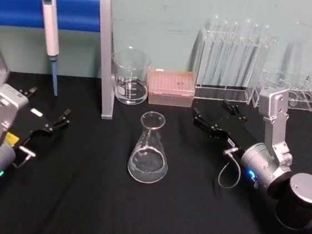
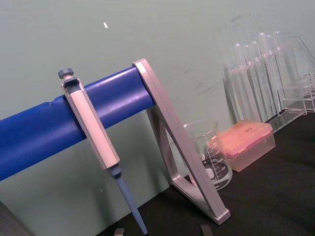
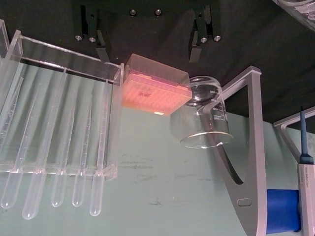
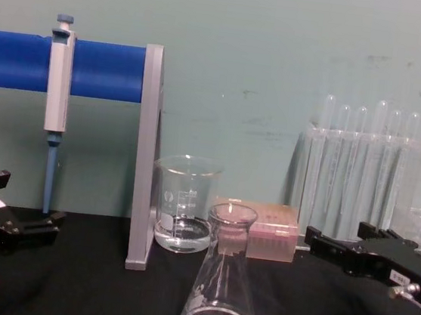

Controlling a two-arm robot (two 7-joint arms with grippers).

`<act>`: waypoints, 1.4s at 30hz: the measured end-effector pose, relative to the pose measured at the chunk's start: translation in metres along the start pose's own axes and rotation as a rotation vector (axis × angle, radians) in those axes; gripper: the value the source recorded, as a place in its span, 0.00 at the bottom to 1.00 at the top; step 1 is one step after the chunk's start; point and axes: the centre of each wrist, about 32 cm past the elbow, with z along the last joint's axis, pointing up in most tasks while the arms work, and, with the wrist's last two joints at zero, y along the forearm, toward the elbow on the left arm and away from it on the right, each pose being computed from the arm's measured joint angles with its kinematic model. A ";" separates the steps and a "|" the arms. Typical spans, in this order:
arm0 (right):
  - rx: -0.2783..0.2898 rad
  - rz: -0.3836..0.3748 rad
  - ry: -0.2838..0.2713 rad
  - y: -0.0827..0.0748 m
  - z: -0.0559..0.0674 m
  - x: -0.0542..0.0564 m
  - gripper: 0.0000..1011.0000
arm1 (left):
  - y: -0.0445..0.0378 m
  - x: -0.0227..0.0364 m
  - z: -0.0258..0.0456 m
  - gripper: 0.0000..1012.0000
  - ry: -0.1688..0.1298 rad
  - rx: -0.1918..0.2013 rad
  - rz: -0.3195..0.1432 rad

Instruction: Grasp the erlenmeyer flask with one hand, shake it three times, then place it back.

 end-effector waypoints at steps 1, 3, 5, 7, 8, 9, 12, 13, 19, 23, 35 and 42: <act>0.000 0.000 0.000 0.000 0.000 0.000 0.99 | 0.0000 0.0000 0.0000 0.99 0.000 0.000 0.000; 0.000 0.000 0.000 0.000 0.000 0.000 0.99 | 0.0000 0.0000 0.0000 0.99 0.000 0.000 0.000; 0.000 0.000 0.000 0.000 0.000 0.000 0.99 | 0.0000 0.0000 0.0000 0.99 0.000 0.000 0.000; 0.000 0.000 0.000 0.000 0.000 0.000 0.99 | 0.0000 0.0000 0.0000 0.99 0.000 0.000 0.000; 0.000 0.000 0.000 0.000 0.000 0.000 0.99 | 0.0000 0.0000 0.0000 0.99 0.000 0.000 0.000; 0.000 0.000 0.000 0.000 0.000 0.000 0.99 | 0.0000 0.0000 0.0000 0.99 0.000 0.000 0.000; 0.000 0.000 0.000 0.000 0.000 0.000 0.99 | 0.0000 0.0000 0.0000 0.99 0.000 0.000 0.000; 0.000 0.000 0.000 0.000 0.000 0.000 0.99 | 0.0000 0.0000 0.0000 0.99 0.000 0.000 0.000; 0.000 0.000 0.000 0.000 0.000 0.000 0.99 | 0.0000 0.0000 0.0000 0.99 0.000 0.000 0.000; 0.000 0.000 0.000 0.000 0.000 0.000 0.99 | 0.0000 0.0000 0.0000 0.99 0.000 0.000 0.000; 0.000 0.000 0.000 0.000 0.000 0.000 0.99 | 0.0000 0.0000 0.0000 0.99 0.000 0.000 0.000; 0.000 0.000 0.000 0.000 0.000 0.000 0.99 | 0.0000 0.0000 0.0000 0.99 0.000 0.000 0.000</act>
